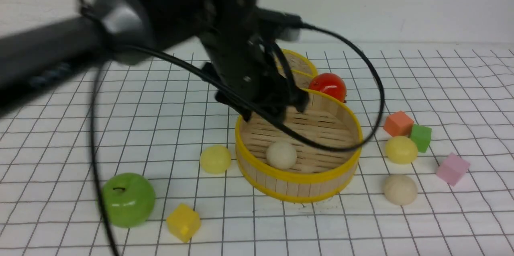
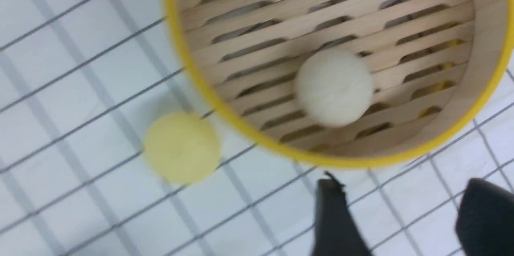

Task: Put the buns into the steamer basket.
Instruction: Use the left arm to grab a steamed stuffed bun

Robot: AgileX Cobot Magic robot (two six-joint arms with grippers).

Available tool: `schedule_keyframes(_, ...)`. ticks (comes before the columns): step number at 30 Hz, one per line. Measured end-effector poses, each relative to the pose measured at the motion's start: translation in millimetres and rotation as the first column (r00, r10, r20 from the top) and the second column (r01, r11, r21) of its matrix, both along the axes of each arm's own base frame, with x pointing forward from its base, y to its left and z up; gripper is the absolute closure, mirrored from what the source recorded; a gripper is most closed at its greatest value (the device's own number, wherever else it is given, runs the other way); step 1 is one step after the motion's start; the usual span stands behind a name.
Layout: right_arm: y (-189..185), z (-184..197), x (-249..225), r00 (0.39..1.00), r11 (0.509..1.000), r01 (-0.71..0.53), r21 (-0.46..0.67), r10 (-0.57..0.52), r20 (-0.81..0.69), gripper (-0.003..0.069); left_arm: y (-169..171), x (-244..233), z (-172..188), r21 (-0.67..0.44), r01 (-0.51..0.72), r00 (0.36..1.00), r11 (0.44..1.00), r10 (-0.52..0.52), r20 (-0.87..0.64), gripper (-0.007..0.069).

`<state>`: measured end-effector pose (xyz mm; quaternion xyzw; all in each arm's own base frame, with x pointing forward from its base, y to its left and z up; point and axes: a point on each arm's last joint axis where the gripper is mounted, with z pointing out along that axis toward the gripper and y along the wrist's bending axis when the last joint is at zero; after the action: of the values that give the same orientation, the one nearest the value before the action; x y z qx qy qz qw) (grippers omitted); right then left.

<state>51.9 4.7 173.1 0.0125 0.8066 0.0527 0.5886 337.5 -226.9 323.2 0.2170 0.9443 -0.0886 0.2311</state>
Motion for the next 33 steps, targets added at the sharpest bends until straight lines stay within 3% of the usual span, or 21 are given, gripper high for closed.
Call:
schedule_keyframes(1,0,0,0,1.000,1.000,0.000,0.000,0.000,0.000,0.0418,2,0,1,-0.001,0.000,1.000,1.000,0.000,0.000,0.0263)
schedule_keyframes(3,0,0,0,1.000,1.000,0.000,0.000,0.000,0.000,0.0418,29,6,-19,0.033,-0.075,0.995,0.997,0.077,-0.055,0.0394)
schedule_keyframes(5,0,0,0,1.000,1.000,0.000,0.000,0.000,0.000,0.0418,41,12,-42,0.062,-0.104,0.991,0.993,0.109,-0.080,0.0470)
schedule_keyframes(9,0,0,0,1.000,1.000,0.000,0.000,0.000,0.000,0.0418,45,19,-71,0.068,-0.105,0.992,0.992,0.110,-0.069,0.0545)
schedule_keyframes(12,0,0,0,1.000,1.000,0.000,0.000,0.000,0.000,0.0418,42,23,-78,0.067,-0.077,0.996,0.995,0.081,-0.048,0.0530)
schedule_keyframes(18,0,0,0,1.000,1.000,0.000,0.000,0.000,0.000,0.0418,42,34,-94,0.063,-0.072,0.997,0.995,0.075,-0.037,0.0378)
schedule_keyframes(21,0,0,0,1.000,1.000,0.000,0.000,0.000,0.000,0.0418,47,42,-107,0.065,-0.090,0.994,0.994,0.094,-0.053,0.0337)
schedule_keyframes(33,0,0,0,1.000,1.000,0.000,0.000,0.000,0.000,0.0418,46,53,-118,0.040,-0.103,0.995,0.994,0.104,-0.008,0.0323)
